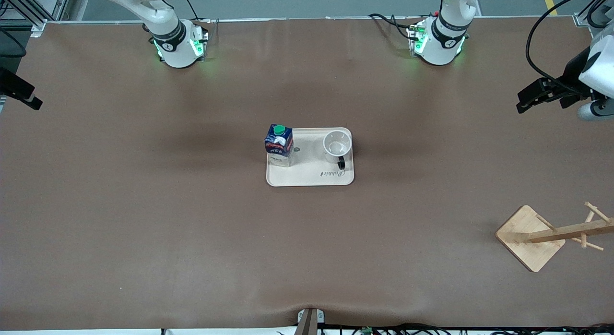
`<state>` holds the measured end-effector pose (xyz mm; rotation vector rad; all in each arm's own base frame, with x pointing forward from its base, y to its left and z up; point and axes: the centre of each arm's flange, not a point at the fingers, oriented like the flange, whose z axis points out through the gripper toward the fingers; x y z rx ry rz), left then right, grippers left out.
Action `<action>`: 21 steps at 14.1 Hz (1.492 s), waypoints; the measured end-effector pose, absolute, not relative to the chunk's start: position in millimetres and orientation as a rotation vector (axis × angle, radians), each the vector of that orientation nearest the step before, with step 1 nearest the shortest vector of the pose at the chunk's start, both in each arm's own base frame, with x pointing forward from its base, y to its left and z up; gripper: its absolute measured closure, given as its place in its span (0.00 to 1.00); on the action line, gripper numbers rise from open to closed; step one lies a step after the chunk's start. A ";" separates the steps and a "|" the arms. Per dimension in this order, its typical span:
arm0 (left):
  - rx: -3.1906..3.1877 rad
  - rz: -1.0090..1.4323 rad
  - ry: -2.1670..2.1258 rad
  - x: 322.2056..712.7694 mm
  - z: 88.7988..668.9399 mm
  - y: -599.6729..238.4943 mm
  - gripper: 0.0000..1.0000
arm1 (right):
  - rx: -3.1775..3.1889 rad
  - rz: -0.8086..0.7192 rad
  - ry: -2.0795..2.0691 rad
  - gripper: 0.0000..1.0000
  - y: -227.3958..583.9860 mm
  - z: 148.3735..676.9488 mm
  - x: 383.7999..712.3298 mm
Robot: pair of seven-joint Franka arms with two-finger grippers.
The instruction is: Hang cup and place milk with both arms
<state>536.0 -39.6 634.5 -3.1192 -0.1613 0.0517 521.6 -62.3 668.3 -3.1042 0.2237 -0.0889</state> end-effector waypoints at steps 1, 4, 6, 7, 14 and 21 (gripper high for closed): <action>-3.119 0.052 -0.161 536.0 634.5 -39.7 0.00 | -3.104 -0.089 0.224 0.00 -62.3 668.3 521.6; -3.119 0.052 -0.159 536.0 634.5 -40.5 0.00 | -3.104 -0.089 0.224 0.00 -62.3 668.3 521.6; -3.120 0.055 -0.152 537.2 633.0 -43.0 0.00 | -3.104 -0.089 0.224 0.00 -62.3 668.3 521.6; -3.120 0.060 -0.143 540.1 630.6 -45.9 0.00 | -3.104 -0.089 0.224 0.00 -62.3 668.2 521.6; -3.088 0.232 -0.162 554.0 563.5 -151.3 0.00 | -3.104 -0.087 0.225 0.00 -62.5 667.7 521.9; -3.094 0.203 -0.275 530.6 472.8 -253.5 0.00 | -3.104 -0.087 0.225 0.00 -62.7 667.7 521.9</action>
